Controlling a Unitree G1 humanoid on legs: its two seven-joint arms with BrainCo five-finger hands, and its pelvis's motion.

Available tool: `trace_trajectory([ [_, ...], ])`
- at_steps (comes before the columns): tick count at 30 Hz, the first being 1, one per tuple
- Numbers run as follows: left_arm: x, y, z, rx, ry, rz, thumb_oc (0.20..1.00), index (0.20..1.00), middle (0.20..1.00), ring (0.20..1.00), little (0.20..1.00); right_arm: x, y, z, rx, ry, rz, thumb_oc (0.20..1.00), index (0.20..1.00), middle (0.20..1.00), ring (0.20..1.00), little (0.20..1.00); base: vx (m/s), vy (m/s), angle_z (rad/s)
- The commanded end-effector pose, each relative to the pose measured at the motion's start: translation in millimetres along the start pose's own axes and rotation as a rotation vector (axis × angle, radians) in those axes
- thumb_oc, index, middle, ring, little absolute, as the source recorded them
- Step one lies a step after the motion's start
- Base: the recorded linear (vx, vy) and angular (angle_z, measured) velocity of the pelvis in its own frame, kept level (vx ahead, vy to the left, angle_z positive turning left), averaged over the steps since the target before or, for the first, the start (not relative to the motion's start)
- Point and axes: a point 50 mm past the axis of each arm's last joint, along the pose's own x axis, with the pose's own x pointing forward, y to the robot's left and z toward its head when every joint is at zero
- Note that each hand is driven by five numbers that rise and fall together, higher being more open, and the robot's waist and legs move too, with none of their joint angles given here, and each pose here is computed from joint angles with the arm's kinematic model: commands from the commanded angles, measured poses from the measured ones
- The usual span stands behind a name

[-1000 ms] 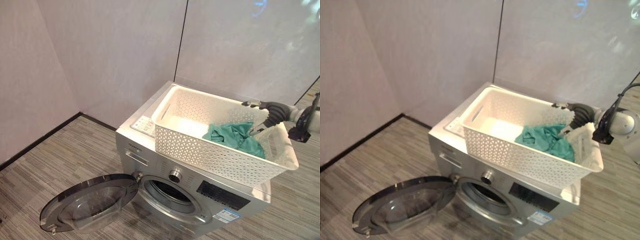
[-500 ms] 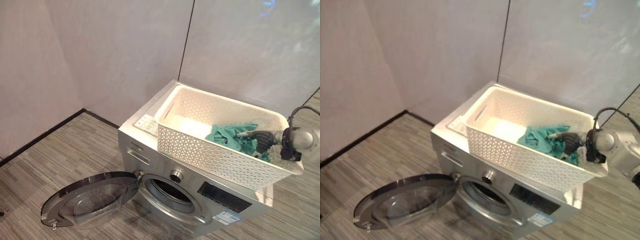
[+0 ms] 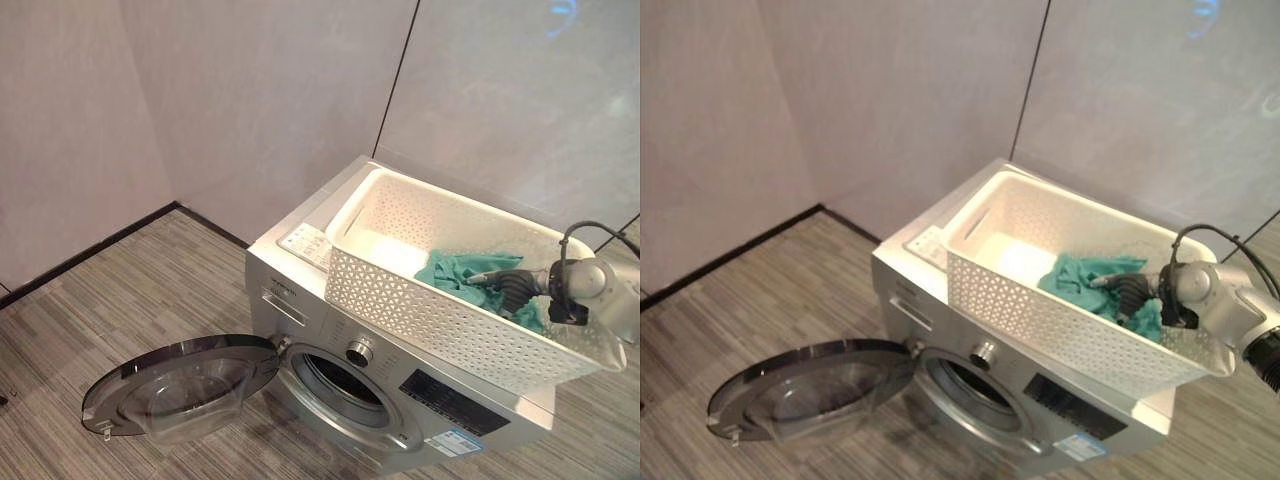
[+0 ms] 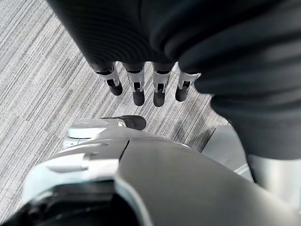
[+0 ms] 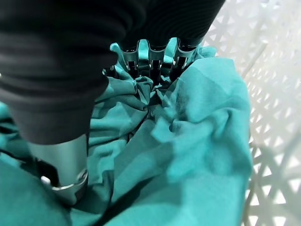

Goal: Grab the laundry basket,head to the washer,open it,put in the laundry and shut it.

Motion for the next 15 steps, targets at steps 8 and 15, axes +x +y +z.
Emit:
trace_trajectory([
  [8,1.4,-28.6,-15.2,0.045,0.071,-0.073,1.000,1.000,1.000,1.000,1.000,0.2,-14.8,-9.6,0.072,0.010,-0.108,0.200,0.200,0.200,0.200,0.200,0.01,0.001,0.00],
  [15,1.3,-27.7,-19.3,0.038,0.103,-0.045,1.000,1.000,1.000,1.000,1.000,-21.1,-60.7,-27.4,0.360,-0.037,-0.522,0.200,0.200,0.200,0.200,0.200,0.01,0.000,0.00],
])
